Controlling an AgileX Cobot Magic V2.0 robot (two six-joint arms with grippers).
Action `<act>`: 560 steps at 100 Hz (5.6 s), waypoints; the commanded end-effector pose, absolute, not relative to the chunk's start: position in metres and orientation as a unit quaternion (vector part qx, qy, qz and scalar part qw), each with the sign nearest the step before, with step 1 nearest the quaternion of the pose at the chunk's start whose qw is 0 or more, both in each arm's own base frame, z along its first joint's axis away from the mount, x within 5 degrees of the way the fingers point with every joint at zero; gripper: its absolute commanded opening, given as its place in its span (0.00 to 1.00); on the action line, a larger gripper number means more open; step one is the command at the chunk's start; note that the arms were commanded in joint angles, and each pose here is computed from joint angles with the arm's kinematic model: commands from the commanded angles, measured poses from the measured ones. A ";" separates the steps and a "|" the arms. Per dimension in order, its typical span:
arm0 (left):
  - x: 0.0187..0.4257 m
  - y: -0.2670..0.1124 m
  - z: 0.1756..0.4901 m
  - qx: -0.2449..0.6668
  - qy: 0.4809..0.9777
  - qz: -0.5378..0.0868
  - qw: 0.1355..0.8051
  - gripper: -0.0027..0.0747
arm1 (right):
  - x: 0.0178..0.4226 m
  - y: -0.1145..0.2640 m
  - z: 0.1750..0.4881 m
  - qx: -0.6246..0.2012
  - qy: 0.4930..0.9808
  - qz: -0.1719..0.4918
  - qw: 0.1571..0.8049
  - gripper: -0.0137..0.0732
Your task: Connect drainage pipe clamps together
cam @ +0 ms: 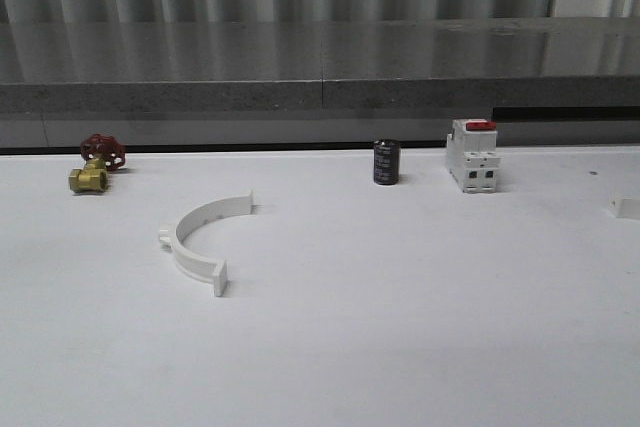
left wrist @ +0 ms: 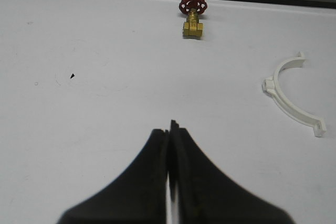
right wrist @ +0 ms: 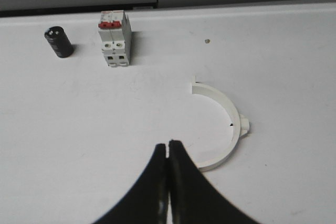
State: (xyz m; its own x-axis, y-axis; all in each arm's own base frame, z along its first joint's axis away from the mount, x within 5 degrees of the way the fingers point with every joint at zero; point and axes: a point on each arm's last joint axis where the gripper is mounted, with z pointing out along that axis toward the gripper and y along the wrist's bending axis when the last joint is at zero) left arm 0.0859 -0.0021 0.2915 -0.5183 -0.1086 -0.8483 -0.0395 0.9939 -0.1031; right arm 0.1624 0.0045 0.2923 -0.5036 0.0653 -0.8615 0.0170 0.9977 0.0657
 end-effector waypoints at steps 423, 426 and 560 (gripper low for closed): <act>0.089 -0.002 0.304 -0.042 0.848 -0.037 0.527 0.01 | 0.356 0.181 0.244 0.094 0.956 0.031 0.277 0.27; 0.089 -0.002 0.304 -0.042 0.848 -0.037 0.527 0.01 | 0.357 0.186 0.245 0.094 0.955 0.033 0.278 0.27; 0.089 -0.002 0.304 -0.042 0.848 -0.037 0.527 0.01 | 0.372 0.277 0.213 0.082 0.964 0.074 0.243 0.27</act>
